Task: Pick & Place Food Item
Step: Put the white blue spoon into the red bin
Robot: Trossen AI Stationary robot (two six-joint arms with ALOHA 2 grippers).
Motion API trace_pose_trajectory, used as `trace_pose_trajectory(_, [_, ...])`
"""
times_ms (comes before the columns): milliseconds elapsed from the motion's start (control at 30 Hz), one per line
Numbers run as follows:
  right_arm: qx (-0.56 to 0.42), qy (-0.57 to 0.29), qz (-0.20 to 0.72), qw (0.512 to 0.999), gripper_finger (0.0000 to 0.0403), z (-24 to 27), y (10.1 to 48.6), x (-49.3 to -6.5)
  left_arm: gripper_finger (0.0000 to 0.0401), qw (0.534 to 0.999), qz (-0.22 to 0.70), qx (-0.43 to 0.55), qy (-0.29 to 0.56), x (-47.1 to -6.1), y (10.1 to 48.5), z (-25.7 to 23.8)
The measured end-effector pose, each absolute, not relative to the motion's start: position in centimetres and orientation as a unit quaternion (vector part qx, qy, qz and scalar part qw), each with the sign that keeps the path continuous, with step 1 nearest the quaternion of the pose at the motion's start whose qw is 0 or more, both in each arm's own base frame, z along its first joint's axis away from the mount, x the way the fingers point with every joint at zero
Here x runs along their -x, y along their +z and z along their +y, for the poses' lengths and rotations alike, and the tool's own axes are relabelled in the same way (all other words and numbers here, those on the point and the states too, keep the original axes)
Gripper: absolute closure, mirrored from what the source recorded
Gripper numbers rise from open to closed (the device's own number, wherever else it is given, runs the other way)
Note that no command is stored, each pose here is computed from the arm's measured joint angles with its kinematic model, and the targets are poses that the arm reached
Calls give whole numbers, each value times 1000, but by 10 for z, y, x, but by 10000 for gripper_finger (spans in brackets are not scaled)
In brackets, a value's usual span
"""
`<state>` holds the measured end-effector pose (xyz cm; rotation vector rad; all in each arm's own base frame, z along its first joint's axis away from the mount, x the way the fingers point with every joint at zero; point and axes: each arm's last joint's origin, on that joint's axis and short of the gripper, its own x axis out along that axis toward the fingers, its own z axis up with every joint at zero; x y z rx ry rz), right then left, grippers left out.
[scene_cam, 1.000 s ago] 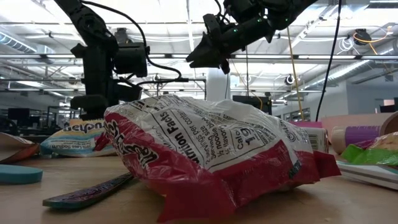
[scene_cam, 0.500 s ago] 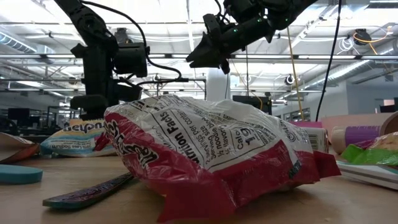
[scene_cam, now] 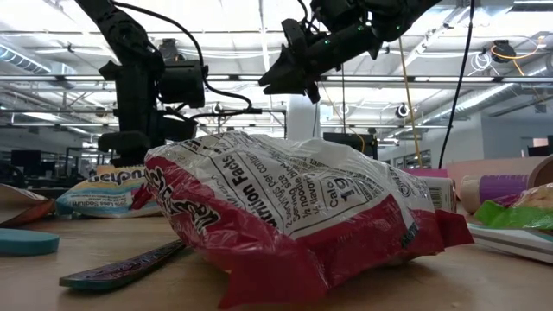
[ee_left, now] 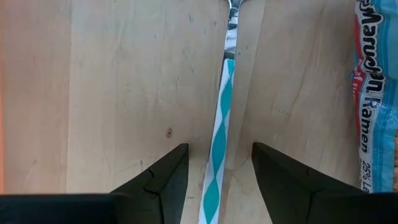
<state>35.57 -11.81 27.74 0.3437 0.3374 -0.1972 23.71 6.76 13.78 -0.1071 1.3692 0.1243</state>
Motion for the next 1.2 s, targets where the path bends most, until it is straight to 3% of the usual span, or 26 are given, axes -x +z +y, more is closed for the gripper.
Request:
trace_pose_trajectory(433, [-169,-98,167,966,287,-118,277,-356,221,770,632,58,65,-237,138,68])
trace_pose_trajectory(967, [-169,-98,167,966,287,-118,277,-356,370,770,631,63,68,-237,138,67])
trace_pose_trajectory(1200, [-169,-98,167,966,287,-118,277,-356,381,770,629,76,70,-237,138,67])
